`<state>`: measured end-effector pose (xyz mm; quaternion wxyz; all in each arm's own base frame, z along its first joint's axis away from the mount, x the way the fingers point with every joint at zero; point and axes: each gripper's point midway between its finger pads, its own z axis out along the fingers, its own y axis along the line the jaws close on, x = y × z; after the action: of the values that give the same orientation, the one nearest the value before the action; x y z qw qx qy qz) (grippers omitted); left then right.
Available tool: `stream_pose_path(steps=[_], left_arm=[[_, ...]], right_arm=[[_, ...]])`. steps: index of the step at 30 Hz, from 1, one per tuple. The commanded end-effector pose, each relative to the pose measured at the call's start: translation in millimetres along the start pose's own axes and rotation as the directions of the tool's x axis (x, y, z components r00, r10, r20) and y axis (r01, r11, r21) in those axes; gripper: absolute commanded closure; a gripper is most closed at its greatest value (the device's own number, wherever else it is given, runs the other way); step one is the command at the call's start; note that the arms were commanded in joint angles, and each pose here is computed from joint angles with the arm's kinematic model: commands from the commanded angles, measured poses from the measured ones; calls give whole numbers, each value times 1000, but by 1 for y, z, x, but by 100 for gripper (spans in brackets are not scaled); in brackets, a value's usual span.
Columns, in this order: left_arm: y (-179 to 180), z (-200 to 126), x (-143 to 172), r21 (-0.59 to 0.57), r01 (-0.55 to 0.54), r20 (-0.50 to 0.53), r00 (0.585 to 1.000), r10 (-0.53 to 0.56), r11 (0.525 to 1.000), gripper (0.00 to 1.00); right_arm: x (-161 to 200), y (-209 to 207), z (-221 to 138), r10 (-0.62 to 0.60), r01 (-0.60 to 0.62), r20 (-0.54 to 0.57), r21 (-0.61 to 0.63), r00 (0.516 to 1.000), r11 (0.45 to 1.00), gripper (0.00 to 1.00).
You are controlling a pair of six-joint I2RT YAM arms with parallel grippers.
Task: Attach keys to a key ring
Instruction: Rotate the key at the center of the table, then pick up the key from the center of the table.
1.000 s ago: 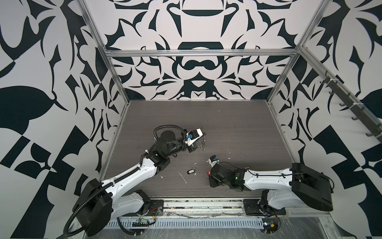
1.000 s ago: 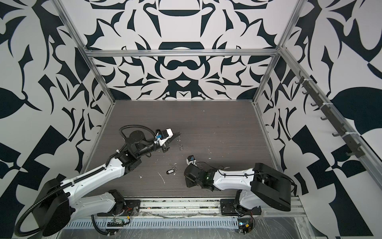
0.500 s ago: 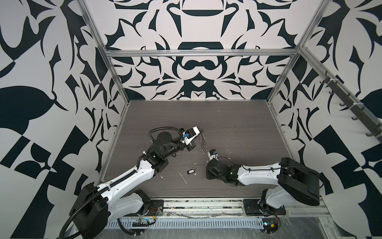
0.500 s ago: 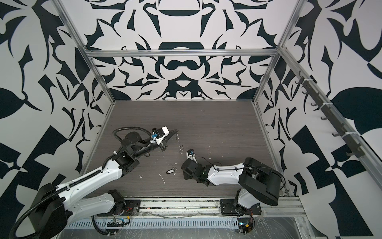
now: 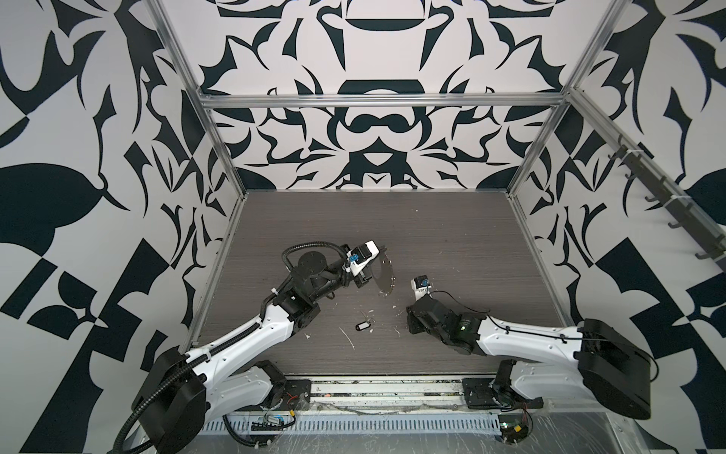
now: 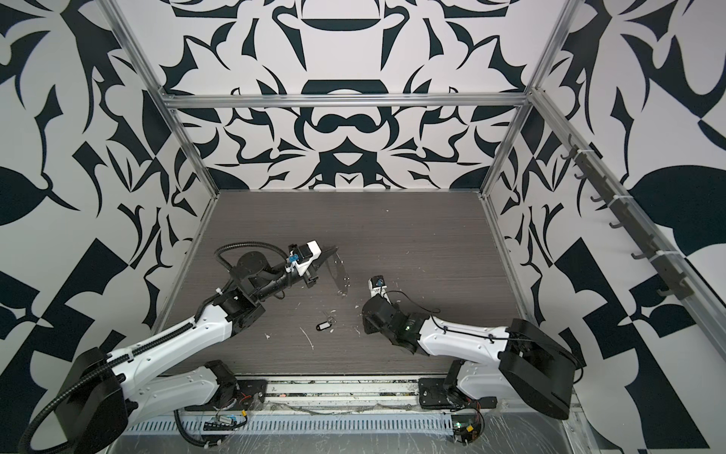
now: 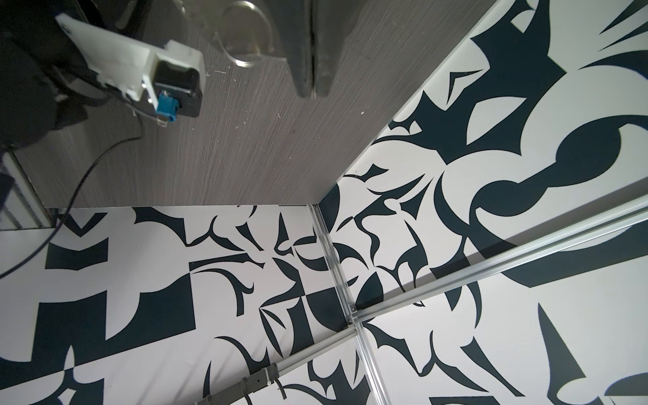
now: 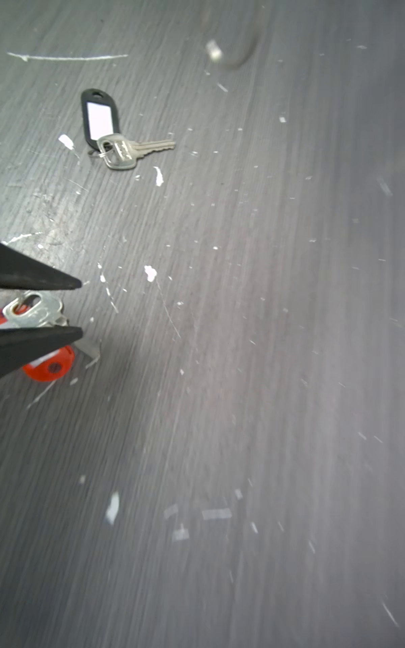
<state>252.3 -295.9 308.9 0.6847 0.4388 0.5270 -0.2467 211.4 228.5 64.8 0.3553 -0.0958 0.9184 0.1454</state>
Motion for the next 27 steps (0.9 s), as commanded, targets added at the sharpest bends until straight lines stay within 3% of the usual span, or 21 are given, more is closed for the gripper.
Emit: stream_pose_path(steps=[1, 5, 10, 17, 27], left_arm=[[16, -3, -9, -82, -8, 25, 1000, 10, 997, 100], [35, -4, -5, -172, 17, 6, 1000, -17, 985, 100], [65, -15, 2, -275, 90, 12, 996, -90, 957, 100], [59, -24, -5, -257, 71, 40, 997, -62, 964, 100], [56, -21, -4, -238, 73, 48, 997, -63, 969, 100]], right_arm=[[-3, -9, -16, -65, 58, 47, 135, 997, 989, 74], [11, -1, -22, -59, 50, 40, 196, 997, 979, 74], [8, 15, -24, -148, 137, 18, 280, 989, 950, 76], [37, 17, -13, -176, 204, -125, 272, 976, 941, 76], [51, 22, 5, -209, 256, -181, 292, 961, 921, 78]])
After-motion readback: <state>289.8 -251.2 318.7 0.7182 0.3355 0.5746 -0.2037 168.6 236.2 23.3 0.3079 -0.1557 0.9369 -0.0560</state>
